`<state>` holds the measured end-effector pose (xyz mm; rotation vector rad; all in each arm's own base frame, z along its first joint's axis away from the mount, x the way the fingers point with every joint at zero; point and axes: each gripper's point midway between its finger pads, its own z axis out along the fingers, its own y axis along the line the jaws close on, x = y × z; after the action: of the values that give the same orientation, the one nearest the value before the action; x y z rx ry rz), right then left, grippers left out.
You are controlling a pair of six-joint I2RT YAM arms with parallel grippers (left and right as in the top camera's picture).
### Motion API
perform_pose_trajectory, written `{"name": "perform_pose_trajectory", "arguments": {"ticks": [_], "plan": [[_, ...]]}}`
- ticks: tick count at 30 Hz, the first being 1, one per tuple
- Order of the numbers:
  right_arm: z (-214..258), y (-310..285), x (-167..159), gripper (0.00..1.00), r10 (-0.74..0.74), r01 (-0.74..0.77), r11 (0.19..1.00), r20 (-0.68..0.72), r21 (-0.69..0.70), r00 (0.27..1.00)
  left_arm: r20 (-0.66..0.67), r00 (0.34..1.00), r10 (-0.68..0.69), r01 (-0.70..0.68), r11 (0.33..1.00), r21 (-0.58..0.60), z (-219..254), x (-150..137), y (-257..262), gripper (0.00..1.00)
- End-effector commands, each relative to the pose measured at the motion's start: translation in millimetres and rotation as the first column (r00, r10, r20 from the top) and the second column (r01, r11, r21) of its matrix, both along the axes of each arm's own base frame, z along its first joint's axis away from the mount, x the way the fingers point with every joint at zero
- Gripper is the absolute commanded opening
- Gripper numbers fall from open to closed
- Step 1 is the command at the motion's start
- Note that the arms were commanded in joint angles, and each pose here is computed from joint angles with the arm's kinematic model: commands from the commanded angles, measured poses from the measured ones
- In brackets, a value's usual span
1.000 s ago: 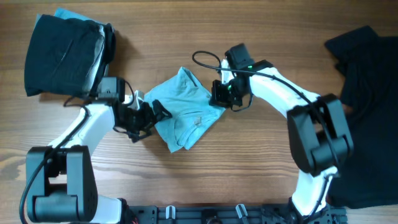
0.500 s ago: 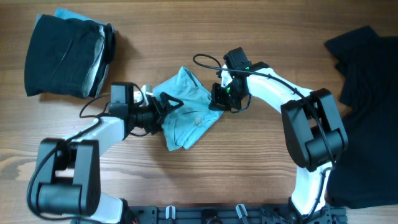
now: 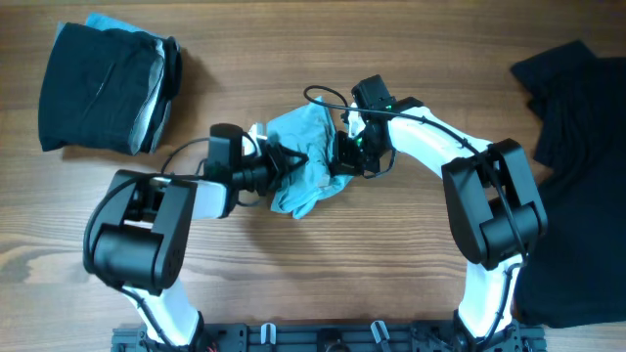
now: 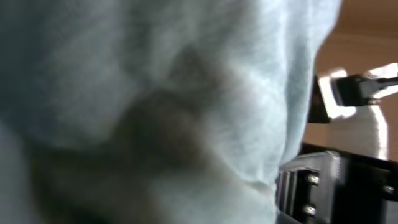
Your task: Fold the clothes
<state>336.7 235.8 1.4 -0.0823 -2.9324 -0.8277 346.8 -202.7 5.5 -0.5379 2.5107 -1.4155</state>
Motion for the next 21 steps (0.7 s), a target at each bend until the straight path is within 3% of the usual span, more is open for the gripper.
{"name": "perform_pose_trajectory", "arguments": {"ticks": [1, 5, 8, 12, 16, 21], "plan": [[-12, -2, -9, 0.04, 0.002, -0.004, 0.999, -0.041, -0.034, 0.999, -0.026, 1.0, 0.012, -0.008, 0.99, 0.141, -42, -15, 15, 0.18], [-6, -20, -8, 0.04, -0.033, 0.03, 0.998, -0.066, -0.051, 0.997, 0.028, 0.999, -0.024, 0.021, 0.995, 0.102, -26, -10, 19, 0.04], [9, -39, -3, 0.04, -0.042, 0.04, 0.998, -0.049, -0.049, 0.998, 0.078, 0.997, -0.022, 0.02, 0.999, 0.033, 2, -1, 28, 0.04], [37, -67, 6, 0.04, -0.076, 0.076, 0.996, 0.001, -0.036, 0.997, 0.226, 0.974, -0.003, 0.022, 0.996, -0.081, 74, 20, 44, 0.04], [56, -80, 14, 0.04, -0.115, 0.116, 0.993, 0.042, -0.025, 0.992, 0.374, 0.923, 0.089, -0.039, 0.989, -0.139, 155, 44, 71, 0.04], [61, -80, 14, 0.04, -0.117, 0.118, 0.993, 0.056, -0.021, 0.992, 0.565, 0.805, 0.18, -0.115, 0.982, -0.15, 244, 69, 116, 0.04]]}}
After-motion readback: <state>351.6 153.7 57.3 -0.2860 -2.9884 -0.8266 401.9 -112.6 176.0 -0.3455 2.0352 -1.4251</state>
